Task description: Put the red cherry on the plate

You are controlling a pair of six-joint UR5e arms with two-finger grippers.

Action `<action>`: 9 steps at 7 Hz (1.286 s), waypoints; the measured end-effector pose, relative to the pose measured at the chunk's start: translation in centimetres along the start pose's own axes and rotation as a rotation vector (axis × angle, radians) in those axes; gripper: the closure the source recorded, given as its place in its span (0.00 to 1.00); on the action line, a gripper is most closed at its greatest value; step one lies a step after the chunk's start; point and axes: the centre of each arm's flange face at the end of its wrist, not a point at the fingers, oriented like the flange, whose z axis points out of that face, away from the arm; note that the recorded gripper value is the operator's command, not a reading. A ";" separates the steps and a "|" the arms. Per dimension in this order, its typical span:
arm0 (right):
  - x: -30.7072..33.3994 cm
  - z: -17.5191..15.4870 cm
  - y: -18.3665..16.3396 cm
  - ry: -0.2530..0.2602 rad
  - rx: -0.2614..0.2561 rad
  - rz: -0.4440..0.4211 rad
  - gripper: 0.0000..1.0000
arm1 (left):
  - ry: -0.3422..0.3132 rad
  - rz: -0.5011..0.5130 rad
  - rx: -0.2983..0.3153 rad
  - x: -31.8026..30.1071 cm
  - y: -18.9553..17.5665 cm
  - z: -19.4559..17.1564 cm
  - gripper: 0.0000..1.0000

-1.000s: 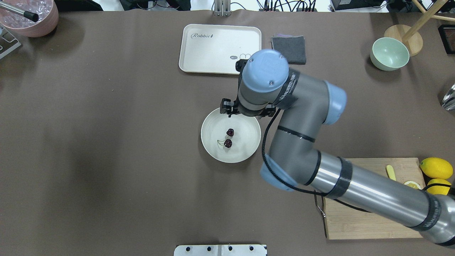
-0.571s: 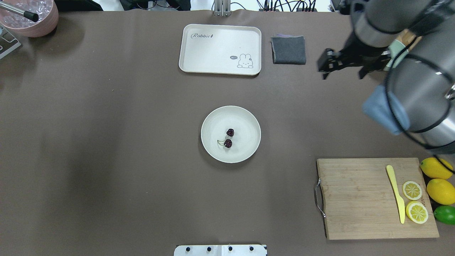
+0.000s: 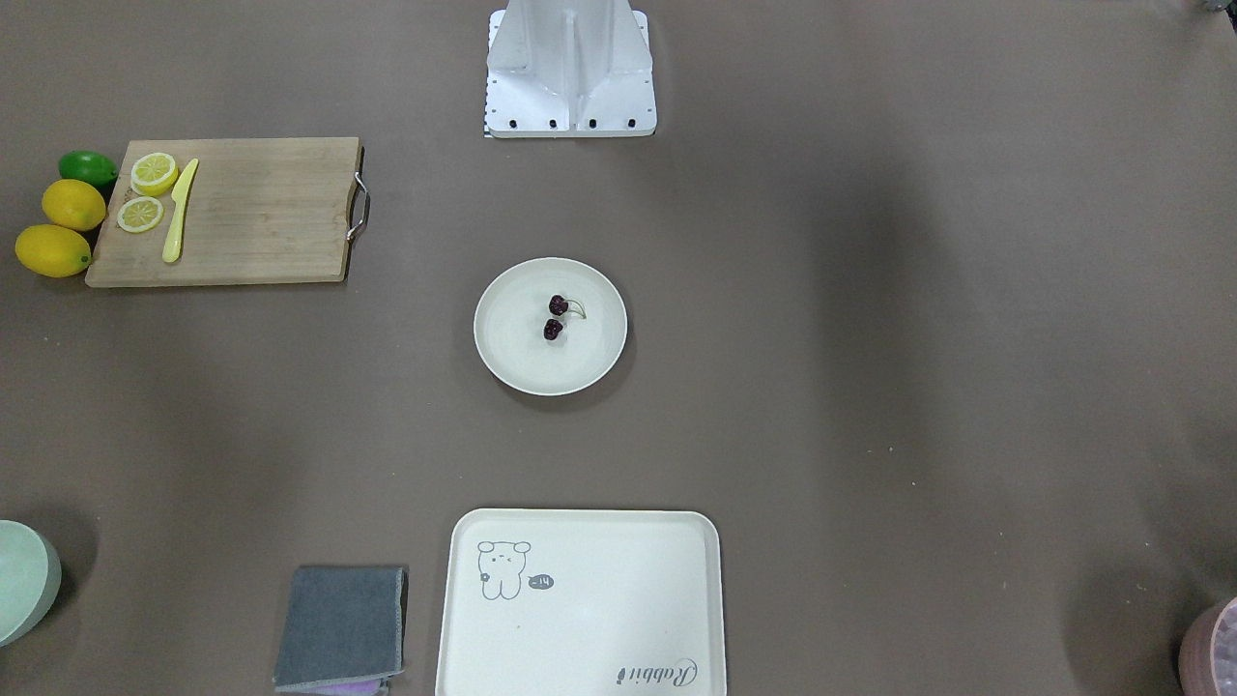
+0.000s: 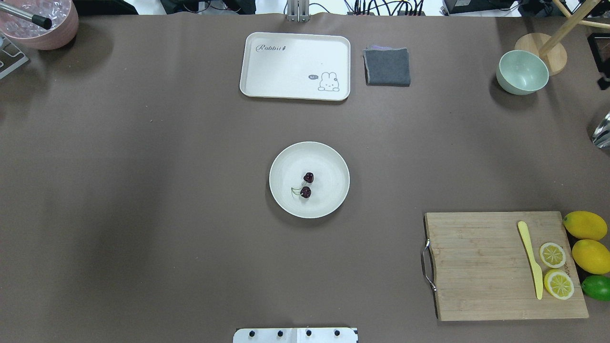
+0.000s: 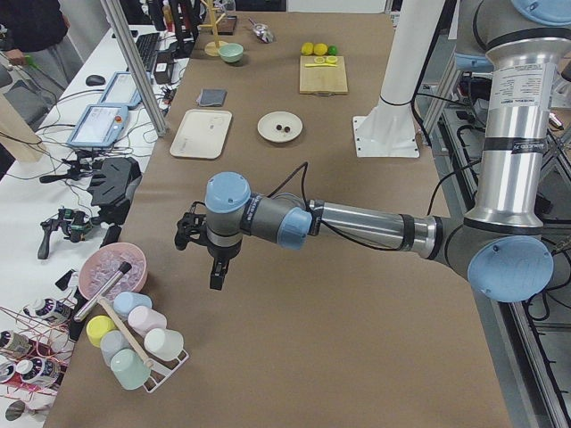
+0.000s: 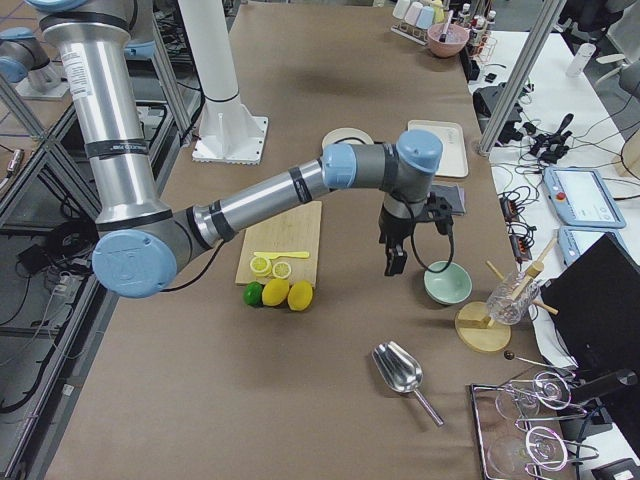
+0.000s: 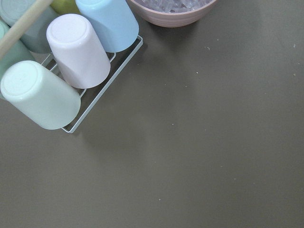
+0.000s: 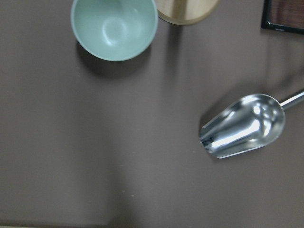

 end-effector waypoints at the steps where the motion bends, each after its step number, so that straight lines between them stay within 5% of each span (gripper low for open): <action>1: 6.2 2.1 1.6 -0.036 -0.004 0.001 0.00 | -0.004 -0.004 -0.007 -0.4 0.3 0.1 0.02; 4: 14.0 6.4 4.4 -0.083 0.043 0.013 0.00 | -0.009 -0.022 -0.030 -1.4 1.4 1.0 0.02; 9: 13.2 5.3 4.0 -0.080 0.075 0.125 0.00 | -0.014 -0.052 -0.043 -2.8 3.3 1.3 0.02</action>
